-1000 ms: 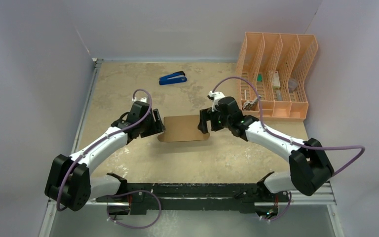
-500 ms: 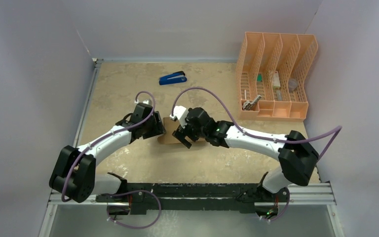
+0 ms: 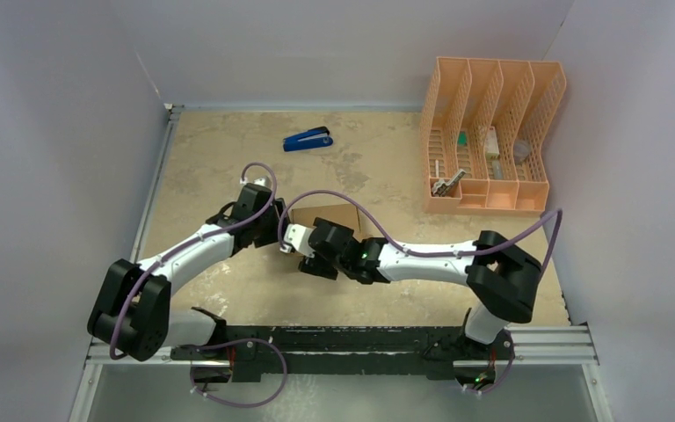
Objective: Fold the paper box
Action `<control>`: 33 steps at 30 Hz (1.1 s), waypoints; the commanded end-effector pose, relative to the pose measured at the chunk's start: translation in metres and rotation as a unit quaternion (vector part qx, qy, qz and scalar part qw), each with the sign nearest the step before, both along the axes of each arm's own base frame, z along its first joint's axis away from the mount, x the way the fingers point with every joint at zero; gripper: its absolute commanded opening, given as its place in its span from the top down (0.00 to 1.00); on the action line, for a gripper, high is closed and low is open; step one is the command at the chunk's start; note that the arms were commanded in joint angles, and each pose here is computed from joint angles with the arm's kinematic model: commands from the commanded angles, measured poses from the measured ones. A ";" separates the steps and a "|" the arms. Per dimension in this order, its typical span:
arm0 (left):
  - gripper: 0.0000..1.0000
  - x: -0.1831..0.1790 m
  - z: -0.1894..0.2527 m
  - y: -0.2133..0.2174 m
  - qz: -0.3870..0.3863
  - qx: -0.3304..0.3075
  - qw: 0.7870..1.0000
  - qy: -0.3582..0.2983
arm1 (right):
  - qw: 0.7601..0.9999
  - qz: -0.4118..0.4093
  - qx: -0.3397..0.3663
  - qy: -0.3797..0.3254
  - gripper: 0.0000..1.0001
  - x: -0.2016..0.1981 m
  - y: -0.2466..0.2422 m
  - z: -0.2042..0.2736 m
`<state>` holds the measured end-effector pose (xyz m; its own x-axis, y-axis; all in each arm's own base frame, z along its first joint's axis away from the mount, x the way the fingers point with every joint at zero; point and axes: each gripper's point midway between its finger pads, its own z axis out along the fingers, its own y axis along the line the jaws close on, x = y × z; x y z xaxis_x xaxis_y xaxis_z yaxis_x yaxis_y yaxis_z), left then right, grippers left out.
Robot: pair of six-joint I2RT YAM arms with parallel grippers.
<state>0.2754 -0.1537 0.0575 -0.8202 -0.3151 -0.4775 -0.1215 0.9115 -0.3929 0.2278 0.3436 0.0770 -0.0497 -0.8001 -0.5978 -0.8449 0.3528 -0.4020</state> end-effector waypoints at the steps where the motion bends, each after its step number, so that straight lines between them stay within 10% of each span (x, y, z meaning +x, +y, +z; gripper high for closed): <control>1: 0.43 0.006 0.017 0.002 -0.012 0.008 1.000 -0.028 | 0.996 -0.007 -0.027 -0.087 0.19 0.022 -0.004 0.007; 17: 0.41 0.016 0.042 0.037 0.042 0.011 0.998 -0.042 | 0.987 0.003 -0.076 -0.138 0.59 0.030 -0.003 -0.010; 33: 0.41 0.004 0.060 0.103 0.182 0.066 0.979 -0.066 | 1.000 -0.010 0.003 0.004 1.00 0.022 0.010 0.019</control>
<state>0.2799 -0.0797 0.1113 -0.6746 -0.4554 -0.5810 -0.2862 0.8868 -0.3628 0.2569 0.3512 0.0798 0.0125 -0.8493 -0.5278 -0.7990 0.3088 -0.5160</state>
